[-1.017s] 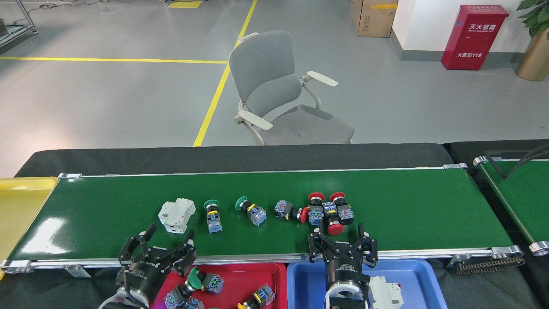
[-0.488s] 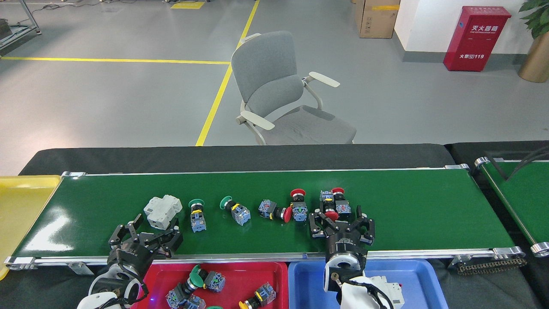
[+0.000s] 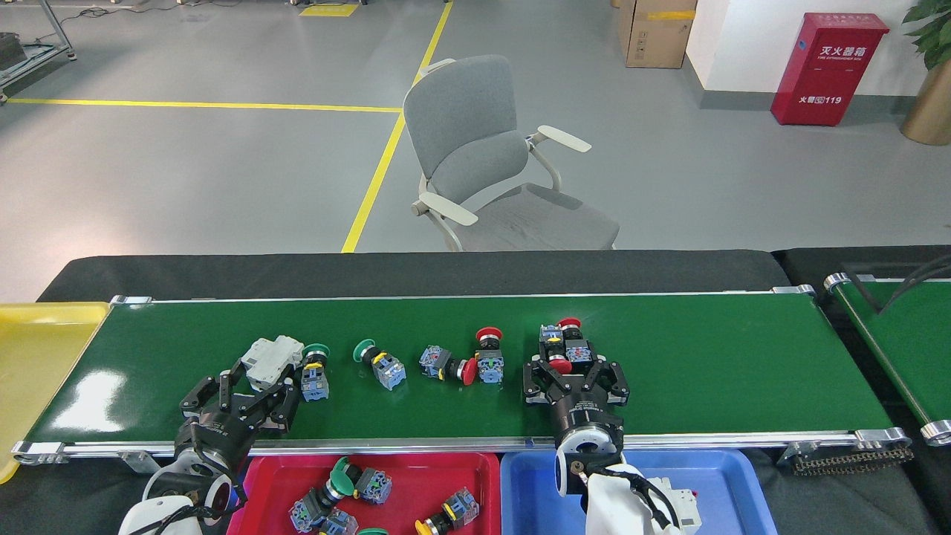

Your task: Pick switch part from conveyor to tray

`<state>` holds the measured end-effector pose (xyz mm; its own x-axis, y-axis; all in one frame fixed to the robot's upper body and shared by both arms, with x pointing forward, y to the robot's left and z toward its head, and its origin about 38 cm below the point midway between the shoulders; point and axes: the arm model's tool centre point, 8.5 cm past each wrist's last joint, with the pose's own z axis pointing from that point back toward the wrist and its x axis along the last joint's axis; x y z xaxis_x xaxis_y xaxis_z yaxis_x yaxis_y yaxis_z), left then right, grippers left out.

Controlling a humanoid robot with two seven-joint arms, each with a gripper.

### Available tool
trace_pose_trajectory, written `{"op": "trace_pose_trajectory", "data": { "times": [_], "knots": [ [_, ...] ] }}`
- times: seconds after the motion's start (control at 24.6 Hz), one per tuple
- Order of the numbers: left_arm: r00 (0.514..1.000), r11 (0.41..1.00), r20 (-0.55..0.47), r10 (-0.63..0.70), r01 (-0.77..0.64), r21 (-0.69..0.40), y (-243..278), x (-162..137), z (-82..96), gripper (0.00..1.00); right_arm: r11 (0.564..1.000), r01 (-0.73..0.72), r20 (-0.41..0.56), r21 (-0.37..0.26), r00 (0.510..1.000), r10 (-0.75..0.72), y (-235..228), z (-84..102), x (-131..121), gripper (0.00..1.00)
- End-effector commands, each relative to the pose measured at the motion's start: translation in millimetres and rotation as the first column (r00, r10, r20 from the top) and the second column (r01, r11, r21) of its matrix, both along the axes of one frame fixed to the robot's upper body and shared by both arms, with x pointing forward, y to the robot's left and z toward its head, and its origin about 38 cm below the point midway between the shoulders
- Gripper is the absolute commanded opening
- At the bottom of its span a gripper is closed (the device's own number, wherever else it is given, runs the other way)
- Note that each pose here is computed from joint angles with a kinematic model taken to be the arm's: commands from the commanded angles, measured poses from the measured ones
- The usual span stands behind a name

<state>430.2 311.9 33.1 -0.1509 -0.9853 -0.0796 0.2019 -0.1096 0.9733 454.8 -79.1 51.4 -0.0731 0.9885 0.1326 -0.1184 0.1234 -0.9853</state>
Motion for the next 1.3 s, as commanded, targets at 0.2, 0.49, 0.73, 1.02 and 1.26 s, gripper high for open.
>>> {"op": "trace_pose_trajectory", "data": {
  "times": [0.2,0.49,0.73,1.02,1.26],
  "knots": [
    [0.993,0.997,0.099,-0.069,0.073,-0.038,22.7,-24.2,43.5,0.04,0.922,-0.383,0.199,0.062,0.910,0.364,14.1,33.3,-66.9,0.08],
    [0.981,0.987,0.122,-0.149,0.154,-0.034,11.3,-95.2,44.8,0.05,0.702,-0.710,0.210,0.050,0.695,0.688,63.8,21.7,-142.3,0.64],
    [0.983,0.988,0.107,-0.147,0.152,-0.034,10.2,-104.5,39.7,0.04,0.643,-0.766,0.188,0.012,0.633,0.751,87.2,15.7,-160.7,1.00],
    [0.950,0.958,0.145,-0.278,0.284,-0.025,-12.0,-115.8,54.1,0.05,0.787,-0.617,0.255,0.023,0.765,0.592,48.0,41.2,-131.5,0.99],
    [0.883,0.893,0.140,-0.449,0.450,0.023,-87.4,-103.7,55.7,0.05,0.998,-0.015,0.176,0.065,0.984,0.003,-101.4,20.0,-107.5,0.99]
  ]
}}
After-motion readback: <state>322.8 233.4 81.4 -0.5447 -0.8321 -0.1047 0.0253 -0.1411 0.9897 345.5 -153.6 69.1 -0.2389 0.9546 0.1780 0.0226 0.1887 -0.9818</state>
